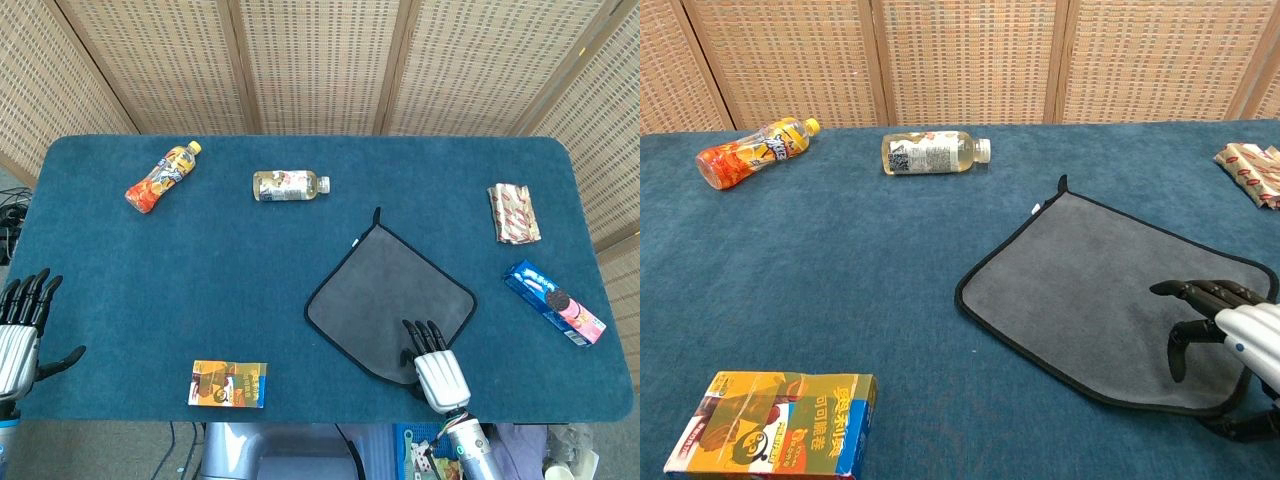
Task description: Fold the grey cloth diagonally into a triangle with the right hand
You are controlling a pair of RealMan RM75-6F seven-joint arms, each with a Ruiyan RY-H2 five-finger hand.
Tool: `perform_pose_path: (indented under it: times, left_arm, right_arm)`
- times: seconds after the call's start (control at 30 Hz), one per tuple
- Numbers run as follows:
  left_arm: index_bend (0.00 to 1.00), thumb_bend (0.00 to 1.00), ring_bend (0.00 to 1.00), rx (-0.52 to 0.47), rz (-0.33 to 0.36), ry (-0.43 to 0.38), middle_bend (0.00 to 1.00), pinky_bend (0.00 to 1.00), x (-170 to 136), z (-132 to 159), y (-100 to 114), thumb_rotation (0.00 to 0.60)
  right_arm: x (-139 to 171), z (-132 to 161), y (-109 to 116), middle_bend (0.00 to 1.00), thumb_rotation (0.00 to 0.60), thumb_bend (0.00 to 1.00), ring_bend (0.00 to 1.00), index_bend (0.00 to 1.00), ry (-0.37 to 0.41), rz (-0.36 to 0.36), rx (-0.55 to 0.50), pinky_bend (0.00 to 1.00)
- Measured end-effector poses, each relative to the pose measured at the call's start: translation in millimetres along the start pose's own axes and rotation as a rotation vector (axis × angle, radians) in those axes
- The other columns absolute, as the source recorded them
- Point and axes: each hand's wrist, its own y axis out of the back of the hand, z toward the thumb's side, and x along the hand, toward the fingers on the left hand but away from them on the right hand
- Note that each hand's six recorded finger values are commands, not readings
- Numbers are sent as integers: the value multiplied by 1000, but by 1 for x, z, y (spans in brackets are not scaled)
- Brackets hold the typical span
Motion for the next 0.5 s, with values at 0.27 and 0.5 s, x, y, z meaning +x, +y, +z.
perform_pose_path:
  times: [0.27, 0.5]
  left_arm:
    - [0, 152, 0, -1, 1, -1, 0, 0, 0, 0, 0, 600]
    - [0, 152, 0, -2, 3, 0, 0, 0, 0, 0, 0, 600]
  right_arm:
    - [-1, 0, 1, 142, 600, 400, 0, 556, -3, -8, -4, 0]
    - [-1, -1, 2, 154, 600, 400, 0, 577, -4, -14, -3, 0]
